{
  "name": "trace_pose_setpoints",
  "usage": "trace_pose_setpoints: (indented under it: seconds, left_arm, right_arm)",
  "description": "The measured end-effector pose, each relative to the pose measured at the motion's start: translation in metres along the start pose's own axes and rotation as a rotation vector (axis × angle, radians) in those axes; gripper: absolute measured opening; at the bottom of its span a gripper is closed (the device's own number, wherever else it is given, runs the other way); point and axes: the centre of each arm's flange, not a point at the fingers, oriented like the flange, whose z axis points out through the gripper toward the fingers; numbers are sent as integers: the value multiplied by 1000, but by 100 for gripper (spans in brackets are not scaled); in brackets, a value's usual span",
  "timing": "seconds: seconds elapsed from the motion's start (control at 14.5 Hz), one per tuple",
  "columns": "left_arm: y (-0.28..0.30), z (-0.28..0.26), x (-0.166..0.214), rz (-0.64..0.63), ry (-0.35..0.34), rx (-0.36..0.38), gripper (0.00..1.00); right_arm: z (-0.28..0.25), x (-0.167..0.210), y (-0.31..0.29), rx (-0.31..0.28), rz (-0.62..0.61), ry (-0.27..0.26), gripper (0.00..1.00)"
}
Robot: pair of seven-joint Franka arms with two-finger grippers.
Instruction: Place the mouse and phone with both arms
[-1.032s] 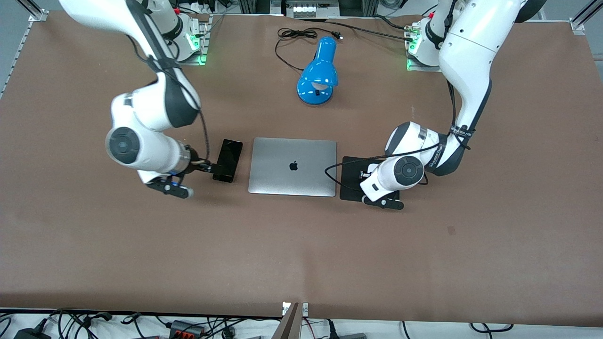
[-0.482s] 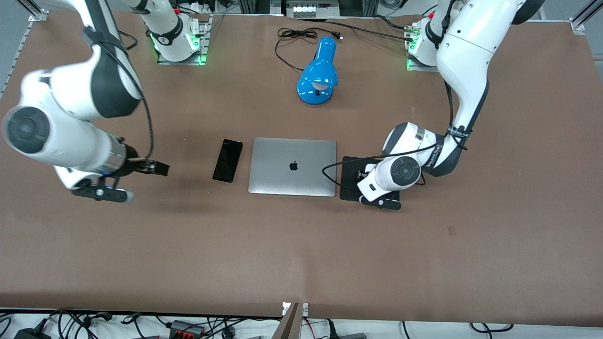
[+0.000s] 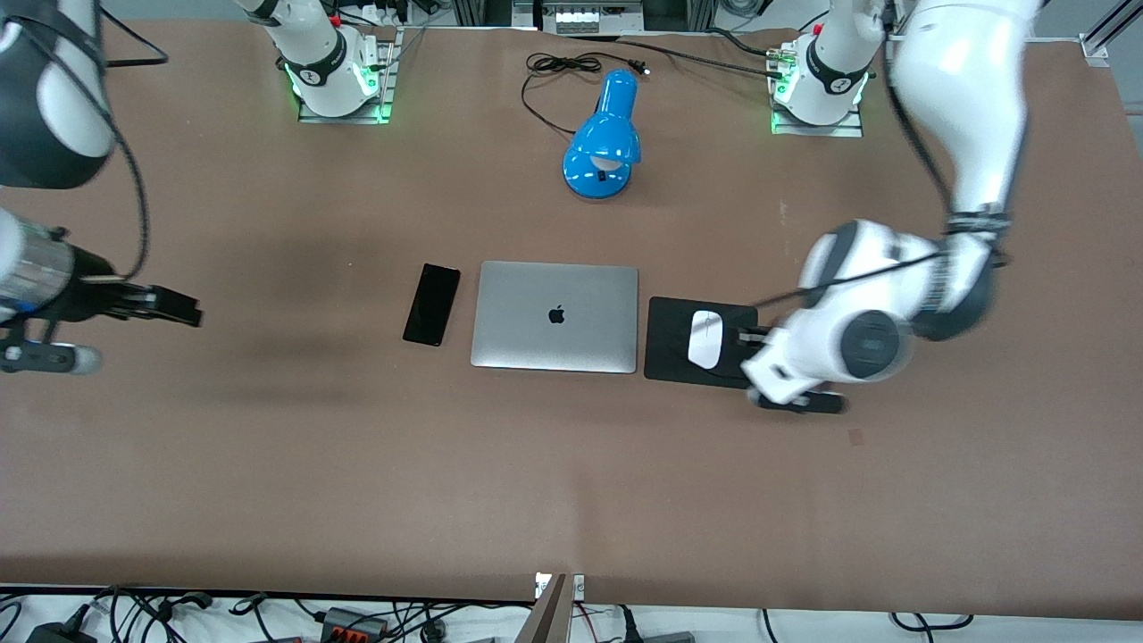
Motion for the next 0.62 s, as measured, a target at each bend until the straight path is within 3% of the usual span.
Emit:
trace_pose_setpoints:
  seconds: [0.28,0.62]
  left_arm:
    - [-116,-68,-8,-128,43,-47,100]
    - [-145,-157,-60,-152,45,-41,100]
  right_arm:
    - [-36,-10,20,-5,-18,60,100]
    - [-65,-29,24,-8,-33,97,100]
